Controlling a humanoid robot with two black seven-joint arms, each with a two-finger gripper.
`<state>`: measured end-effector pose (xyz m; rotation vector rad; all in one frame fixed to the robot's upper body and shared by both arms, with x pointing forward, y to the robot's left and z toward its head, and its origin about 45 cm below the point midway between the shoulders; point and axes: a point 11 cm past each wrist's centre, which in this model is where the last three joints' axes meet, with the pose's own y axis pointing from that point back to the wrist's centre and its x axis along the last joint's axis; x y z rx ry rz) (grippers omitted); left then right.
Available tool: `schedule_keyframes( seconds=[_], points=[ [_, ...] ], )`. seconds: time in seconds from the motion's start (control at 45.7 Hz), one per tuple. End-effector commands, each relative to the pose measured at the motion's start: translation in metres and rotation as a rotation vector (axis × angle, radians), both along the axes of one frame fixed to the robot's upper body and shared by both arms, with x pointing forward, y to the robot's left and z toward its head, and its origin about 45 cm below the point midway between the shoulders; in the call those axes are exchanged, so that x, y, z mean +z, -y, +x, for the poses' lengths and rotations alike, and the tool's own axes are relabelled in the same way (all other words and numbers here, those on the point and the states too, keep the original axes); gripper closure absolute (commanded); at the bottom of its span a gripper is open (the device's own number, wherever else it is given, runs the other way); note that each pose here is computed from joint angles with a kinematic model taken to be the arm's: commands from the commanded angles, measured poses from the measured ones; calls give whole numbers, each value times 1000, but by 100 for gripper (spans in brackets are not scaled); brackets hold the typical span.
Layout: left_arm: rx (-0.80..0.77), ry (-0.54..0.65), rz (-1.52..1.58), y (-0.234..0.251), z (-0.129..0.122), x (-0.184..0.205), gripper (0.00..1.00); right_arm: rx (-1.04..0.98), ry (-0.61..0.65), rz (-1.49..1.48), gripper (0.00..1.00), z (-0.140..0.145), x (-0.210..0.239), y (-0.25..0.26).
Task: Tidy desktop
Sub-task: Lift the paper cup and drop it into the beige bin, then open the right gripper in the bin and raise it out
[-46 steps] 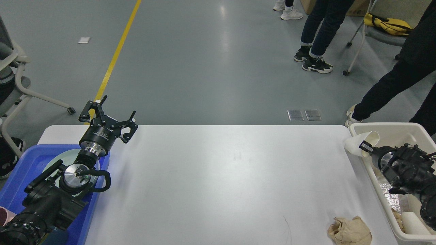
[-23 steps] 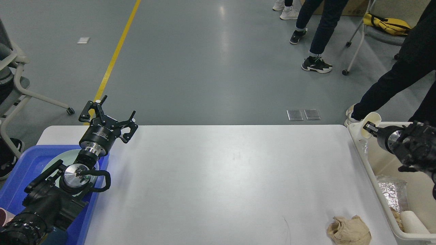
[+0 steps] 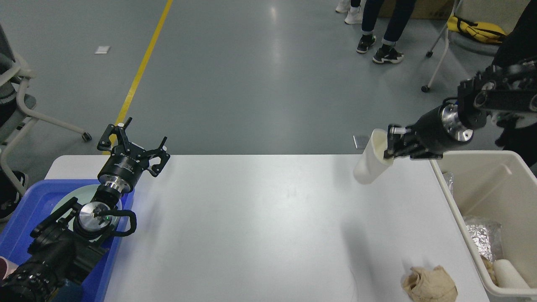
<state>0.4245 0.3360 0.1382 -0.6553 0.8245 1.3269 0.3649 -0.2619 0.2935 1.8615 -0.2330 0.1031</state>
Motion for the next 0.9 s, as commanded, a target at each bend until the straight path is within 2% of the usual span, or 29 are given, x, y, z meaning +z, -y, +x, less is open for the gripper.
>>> schedule_keyframes(
  seconds=[0.0,0.153,0.263,0.416,0.547,0.679,0.744,0.876],
  points=[
    [0,0,1,0,0,0,4,124,-69,-51,100,-38,6,-31],
    [0,1,-1,0,0,0,4,94,-21,-89,100,-28,0,-19],
    [0,1,-1,0,0,0,4,13,-12,-127,100,-24,-20,15],
    [0,1,-1,0,0,0,4,-219,79,-232,100,9,-52,121],
    [-1,1,0,0,0,0,4,-389,185,-392,100,18,-78,231],
    [0,1,-1,0,0,0,4,-463,307,-554,100,6,-97,310],
    [0,1,-1,0,0,0,4,-520,352,-598,100,-16,-118,336],
    [1,0,-1,0,0,0,4,-652,410,-513,100,-45,-178,323]
  ],
)
